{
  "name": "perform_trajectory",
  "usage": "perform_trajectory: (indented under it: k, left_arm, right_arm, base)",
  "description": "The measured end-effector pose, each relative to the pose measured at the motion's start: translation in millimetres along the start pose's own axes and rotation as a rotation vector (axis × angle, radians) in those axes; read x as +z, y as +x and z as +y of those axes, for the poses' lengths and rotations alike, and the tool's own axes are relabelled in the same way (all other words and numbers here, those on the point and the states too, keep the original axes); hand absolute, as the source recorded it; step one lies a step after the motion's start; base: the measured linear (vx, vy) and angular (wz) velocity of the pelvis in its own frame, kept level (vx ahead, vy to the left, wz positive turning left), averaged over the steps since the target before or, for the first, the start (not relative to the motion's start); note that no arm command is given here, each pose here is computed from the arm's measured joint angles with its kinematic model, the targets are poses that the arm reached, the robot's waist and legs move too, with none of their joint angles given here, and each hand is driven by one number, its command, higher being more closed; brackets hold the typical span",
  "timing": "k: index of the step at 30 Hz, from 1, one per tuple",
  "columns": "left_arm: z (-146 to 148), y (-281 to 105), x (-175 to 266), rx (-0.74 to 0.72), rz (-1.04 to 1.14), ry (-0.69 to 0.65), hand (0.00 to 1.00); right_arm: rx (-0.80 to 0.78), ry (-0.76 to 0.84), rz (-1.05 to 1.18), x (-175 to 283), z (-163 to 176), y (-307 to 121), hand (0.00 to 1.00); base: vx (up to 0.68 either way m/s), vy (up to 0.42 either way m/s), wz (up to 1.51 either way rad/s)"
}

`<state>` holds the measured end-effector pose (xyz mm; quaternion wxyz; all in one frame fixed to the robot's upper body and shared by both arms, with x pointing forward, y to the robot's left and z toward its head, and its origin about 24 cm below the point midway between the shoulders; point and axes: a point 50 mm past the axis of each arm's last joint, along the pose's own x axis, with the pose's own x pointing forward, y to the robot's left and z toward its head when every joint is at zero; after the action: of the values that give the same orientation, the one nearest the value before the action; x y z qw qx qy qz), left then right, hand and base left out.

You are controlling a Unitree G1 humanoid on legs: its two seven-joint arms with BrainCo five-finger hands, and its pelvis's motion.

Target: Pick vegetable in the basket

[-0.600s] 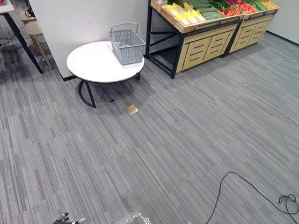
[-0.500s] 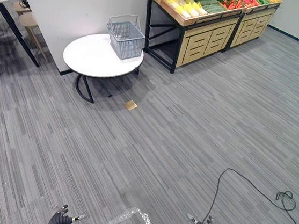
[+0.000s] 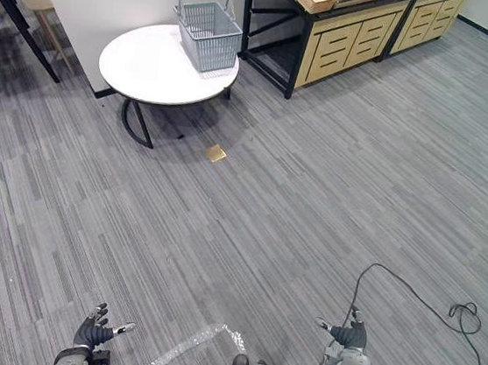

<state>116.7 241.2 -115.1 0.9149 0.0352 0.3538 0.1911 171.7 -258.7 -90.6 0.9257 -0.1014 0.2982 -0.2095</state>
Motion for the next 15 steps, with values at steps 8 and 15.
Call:
perform_trajectory:
  k: [8,15]
  left_arm:
    - [-0.5,1.6,22.7,0.015,-0.097,-0.026,0.0]
    - [-9.0,7.4,29.3,0.001,-0.103,-0.005,0.0]
  right_arm:
    - [0.009,-0.011,-0.038,11.4,6.9,1.0,0.0]
    - [0.0,-0.014,-0.096,23.1,4.8,-1.0,0.0]
  base:
    - [0.1,0.046,-0.13]
    - [0.39,0.001,0.44]
